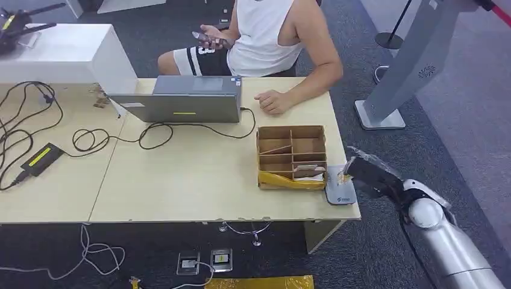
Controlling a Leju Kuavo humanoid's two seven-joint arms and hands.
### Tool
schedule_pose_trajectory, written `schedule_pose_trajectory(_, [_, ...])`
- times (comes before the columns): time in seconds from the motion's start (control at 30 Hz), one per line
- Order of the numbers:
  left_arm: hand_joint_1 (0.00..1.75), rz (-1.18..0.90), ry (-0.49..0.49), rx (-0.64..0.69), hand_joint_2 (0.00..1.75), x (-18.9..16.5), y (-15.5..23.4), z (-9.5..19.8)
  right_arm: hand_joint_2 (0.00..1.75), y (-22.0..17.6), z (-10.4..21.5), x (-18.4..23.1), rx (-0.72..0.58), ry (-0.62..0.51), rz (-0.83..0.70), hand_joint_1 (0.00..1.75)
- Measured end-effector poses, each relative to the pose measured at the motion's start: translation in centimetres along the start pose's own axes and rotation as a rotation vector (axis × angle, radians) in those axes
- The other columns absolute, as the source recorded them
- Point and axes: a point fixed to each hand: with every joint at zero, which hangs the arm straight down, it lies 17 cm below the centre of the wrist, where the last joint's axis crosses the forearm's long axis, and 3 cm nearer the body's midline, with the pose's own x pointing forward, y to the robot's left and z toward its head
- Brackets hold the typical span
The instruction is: Pass the card to the sensor for recognition and then transmit it.
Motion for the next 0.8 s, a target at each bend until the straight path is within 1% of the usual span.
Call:
schedule_pose_trajectory(0.23, [0.0, -0.005, 0.002, 0.001, 0.0, -0.1, 0.2, -0.1, 1.75, 0.9, 0.5, 0.6, 0.016, -0.01, 0.007, 1.75])
schedule_pose_trajectory(0.63, [0.0, -0.01, -0.001, 0.002, 0.0, 0.0, 0.2, -0.1, 1.75, 4.0, 1.3, 0.3, 0.069, 0.007, 0.032, 1.75])
schedule_pose_trajectory(0.8, [0.0, -0.011, -0.002, 0.001, 0.0, 0.0, 0.1, -0.1, 1.75, 4.7, 1.4, 0.2, 0.079, 0.01, 0.04, 1.75])
